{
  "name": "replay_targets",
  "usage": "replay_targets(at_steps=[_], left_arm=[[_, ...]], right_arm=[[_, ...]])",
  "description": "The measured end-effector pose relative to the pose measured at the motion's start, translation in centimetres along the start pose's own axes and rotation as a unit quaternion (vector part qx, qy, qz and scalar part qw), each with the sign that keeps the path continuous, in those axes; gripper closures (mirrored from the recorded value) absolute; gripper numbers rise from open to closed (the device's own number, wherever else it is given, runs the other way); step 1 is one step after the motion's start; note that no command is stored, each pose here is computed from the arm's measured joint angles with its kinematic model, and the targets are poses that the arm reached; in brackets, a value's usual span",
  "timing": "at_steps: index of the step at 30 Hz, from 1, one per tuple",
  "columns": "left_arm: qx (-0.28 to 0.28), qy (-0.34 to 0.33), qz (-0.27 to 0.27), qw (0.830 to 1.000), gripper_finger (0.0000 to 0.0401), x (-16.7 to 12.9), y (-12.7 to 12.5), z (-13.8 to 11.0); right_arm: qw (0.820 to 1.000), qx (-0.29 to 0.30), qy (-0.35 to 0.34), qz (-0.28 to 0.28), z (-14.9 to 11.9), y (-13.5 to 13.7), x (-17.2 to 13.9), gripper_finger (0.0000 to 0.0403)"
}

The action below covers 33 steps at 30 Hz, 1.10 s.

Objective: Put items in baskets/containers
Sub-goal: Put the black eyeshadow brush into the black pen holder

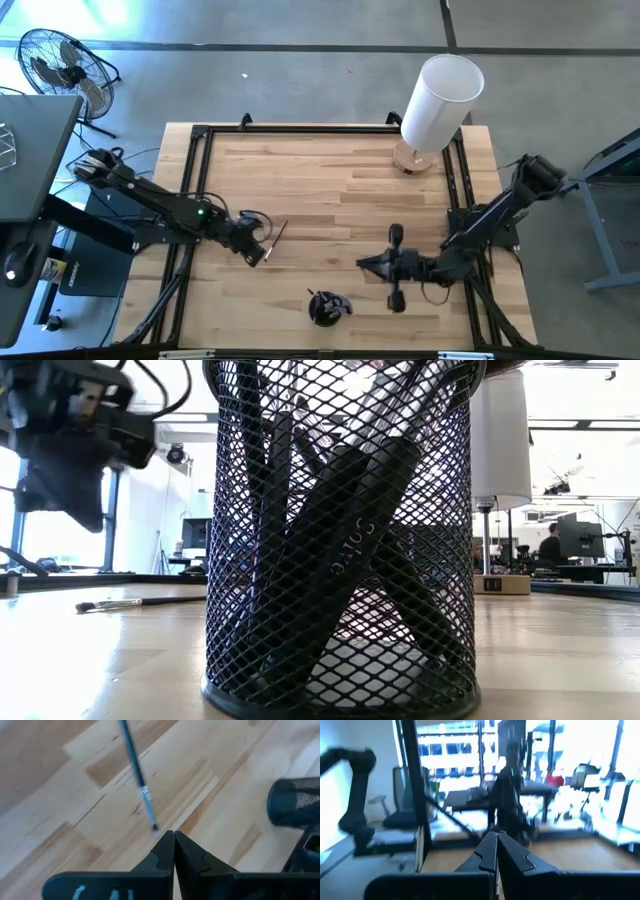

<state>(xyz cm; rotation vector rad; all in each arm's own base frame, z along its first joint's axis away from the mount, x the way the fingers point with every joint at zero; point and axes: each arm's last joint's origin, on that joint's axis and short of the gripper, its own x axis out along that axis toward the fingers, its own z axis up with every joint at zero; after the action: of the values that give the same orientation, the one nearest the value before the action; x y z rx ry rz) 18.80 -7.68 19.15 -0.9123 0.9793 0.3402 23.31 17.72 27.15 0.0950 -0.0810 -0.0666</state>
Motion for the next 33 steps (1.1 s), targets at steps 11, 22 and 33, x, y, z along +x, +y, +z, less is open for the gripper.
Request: replay_targets(at_steps=[11,22,33], left_arm=[[0.061,0.045,-0.026,0.997,0.0401,-0.5,1.9,-0.9],[0.08,0.093,-0.047,0.991,0.0401,-0.6,1.8,-1.2],[0.08,0.106,-0.053,0.99,0.0401,-0.6,1.7,-1.2]], right_arm=[[0.998,-0.045,-0.032,-0.042,0.4,7.4,8.3,0.0402],[0.995,0.017,0.008,-0.103,-6.9,9.5,9.9,0.0402],[0.993,0.021,0.059,-0.105,-11.5,9.5,8.3,0.0402]])
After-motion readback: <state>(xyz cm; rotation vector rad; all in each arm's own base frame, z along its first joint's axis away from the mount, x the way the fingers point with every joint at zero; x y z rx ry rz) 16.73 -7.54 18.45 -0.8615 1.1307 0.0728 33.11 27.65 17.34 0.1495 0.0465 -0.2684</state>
